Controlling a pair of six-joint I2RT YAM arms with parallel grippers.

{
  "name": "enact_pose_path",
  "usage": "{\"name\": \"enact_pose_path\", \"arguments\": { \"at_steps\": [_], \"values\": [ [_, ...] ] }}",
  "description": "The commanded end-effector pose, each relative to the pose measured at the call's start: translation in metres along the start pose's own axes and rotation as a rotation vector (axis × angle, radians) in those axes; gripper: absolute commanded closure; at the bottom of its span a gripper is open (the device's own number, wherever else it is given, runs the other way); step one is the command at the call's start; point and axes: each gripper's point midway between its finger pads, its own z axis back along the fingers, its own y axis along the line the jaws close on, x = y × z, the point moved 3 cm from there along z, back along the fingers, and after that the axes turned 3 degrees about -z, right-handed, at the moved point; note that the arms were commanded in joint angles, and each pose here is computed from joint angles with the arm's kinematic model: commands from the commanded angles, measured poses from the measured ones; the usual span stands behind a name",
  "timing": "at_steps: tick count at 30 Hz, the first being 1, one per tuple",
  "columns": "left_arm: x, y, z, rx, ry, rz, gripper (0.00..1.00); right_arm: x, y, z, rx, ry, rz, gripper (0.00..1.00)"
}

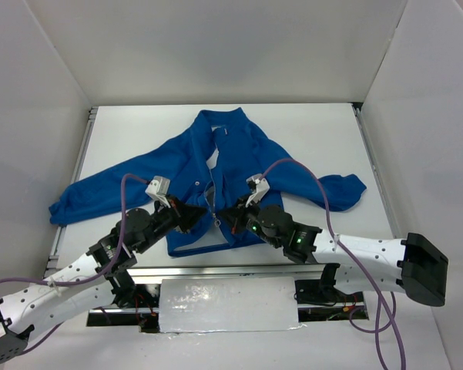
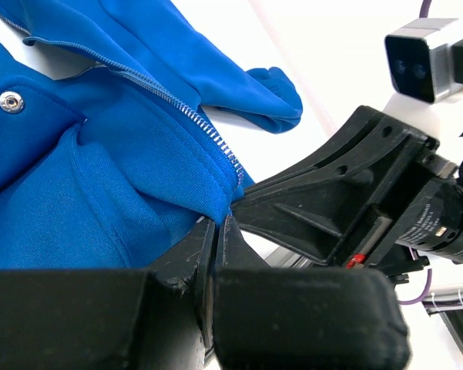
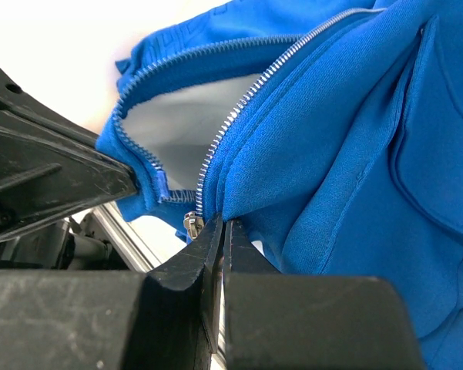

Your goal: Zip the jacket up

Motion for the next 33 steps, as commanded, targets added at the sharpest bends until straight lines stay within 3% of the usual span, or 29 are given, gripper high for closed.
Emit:
{"name": "enact_pose_path", "arguments": {
  "at_steps": [1,33],
  "values": [
    [0.009,-0.009,-0.001,-0.046,-0.043,0.015,1.0,0.012,0.015,-0.002,0.033,-0.016,-0.011,1.0],
    [-0.009,-0.007,-0.007,-0.076,0.024,0.001,1.0,0.024,0.016,-0.005,-0.018,-0.042,-0.025,1.0]
  ]
}}
